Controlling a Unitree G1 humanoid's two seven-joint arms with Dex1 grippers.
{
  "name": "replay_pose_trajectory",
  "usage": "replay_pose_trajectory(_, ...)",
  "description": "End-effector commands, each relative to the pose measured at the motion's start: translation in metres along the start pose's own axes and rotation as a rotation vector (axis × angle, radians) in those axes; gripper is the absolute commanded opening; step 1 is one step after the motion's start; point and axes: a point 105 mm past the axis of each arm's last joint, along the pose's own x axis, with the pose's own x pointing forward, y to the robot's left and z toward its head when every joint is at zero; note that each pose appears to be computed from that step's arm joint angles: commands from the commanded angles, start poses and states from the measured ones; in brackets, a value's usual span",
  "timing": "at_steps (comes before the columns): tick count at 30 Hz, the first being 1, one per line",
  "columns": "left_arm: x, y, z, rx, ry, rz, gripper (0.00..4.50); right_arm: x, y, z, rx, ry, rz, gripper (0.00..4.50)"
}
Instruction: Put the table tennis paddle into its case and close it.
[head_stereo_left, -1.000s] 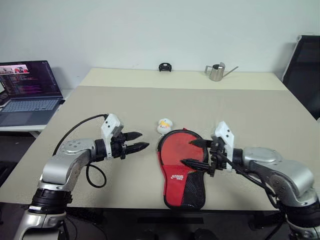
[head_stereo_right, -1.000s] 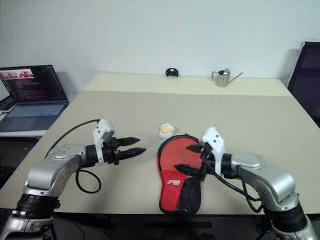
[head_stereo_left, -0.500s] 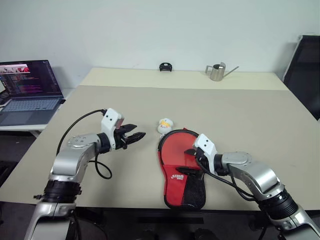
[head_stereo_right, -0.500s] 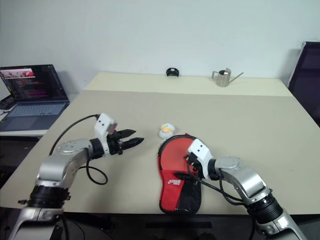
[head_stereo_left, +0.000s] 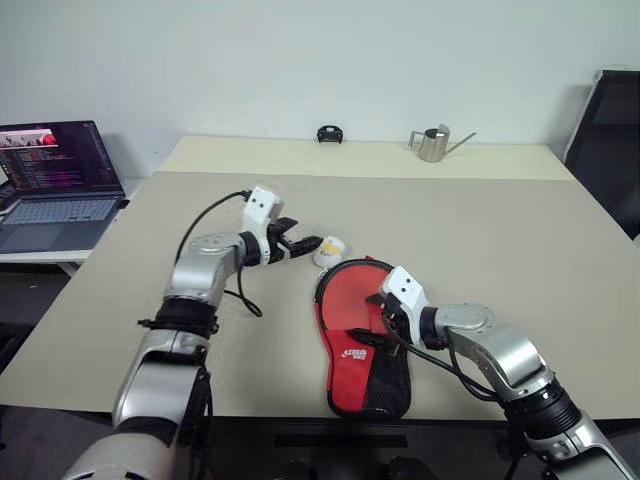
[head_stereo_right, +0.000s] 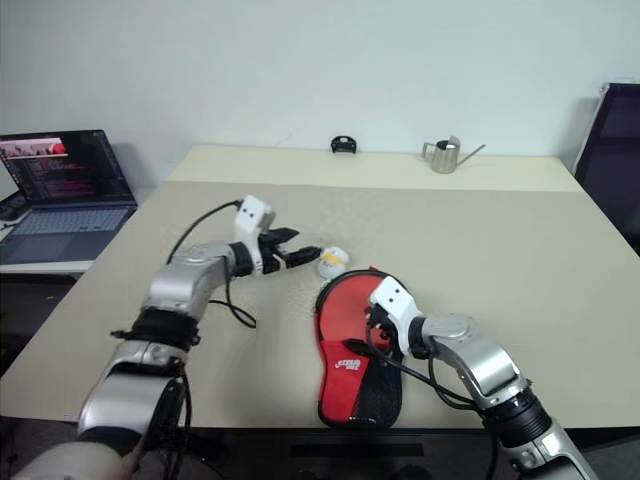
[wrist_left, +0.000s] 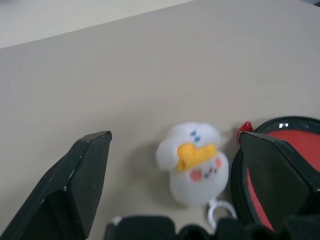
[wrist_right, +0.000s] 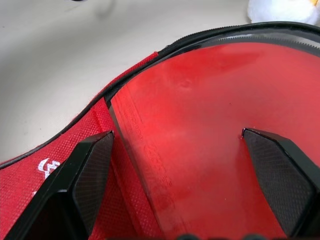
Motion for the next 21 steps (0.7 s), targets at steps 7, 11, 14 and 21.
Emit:
replay_pose_trajectory(7, 0.034, -0.015, -0.004, 0.052, 0.086, -0.074, 4.48, 0.004, 0.002, 0.001, 0.010, -0.009, -0.009, 4.50)
replay_pose_trajectory(11, 0.039, -0.014, -0.016, 0.051, 0.136, -0.049, 4.48, 0.005, 0.003, 0.000, 0.019, -0.015, -0.018, 4.50)
replay_pose_trajectory(14, 0.042, -0.015, -0.024, 0.043, 0.163, -0.034, 4.48, 0.005, 0.003, 0.000, 0.024, -0.019, -0.023, 4.50)
replay_pose_trajectory(21, 0.050, -0.032, -0.037, 0.029, 0.190, -0.100, 4.48, 0.006, 0.001, 0.003, 0.014, -0.038, -0.051, 4.50)
